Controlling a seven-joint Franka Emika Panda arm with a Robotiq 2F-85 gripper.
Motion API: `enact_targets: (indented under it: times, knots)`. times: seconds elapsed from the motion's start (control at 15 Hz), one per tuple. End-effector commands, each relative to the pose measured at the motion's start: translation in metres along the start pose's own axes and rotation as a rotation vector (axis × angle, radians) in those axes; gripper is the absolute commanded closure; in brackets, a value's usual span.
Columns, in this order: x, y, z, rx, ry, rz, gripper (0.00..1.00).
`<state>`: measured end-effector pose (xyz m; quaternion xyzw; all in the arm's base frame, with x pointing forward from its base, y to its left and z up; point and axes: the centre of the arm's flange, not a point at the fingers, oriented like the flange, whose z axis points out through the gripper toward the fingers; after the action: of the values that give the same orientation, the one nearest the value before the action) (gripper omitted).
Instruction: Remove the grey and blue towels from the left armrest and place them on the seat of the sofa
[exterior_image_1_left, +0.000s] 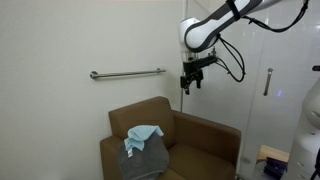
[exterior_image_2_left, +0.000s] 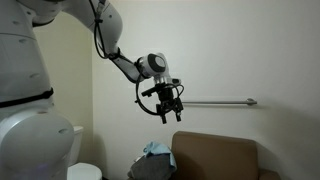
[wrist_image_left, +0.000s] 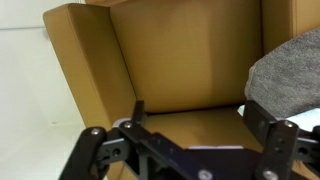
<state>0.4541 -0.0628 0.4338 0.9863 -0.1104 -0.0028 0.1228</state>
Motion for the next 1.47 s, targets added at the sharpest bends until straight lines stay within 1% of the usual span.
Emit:
enact_targets:
  times: [0.0,0.27,0.4,0.53,0.87,1.07,1.2,1.4]
  knots:
    - [0.009,0.002,-0.003,-0.003,0.012,0.003,0.00]
    - [0.037,0.000,-0.018,-0.019,0.059,-0.020,0.00]
    - [0.058,-0.004,-0.026,-0.027,0.095,-0.056,0.00]
    - [0.082,-0.014,-0.032,-0.020,0.138,-0.107,0.00]
    - [0.141,-0.058,-0.028,0.024,0.188,-0.309,0.00]
    - [0.165,-0.092,-0.011,0.022,0.168,-0.441,0.00]
    - [0.174,-0.116,0.003,0.029,0.151,-0.554,0.00]
    - [0.178,-0.154,0.026,0.060,0.130,-0.709,0.00]
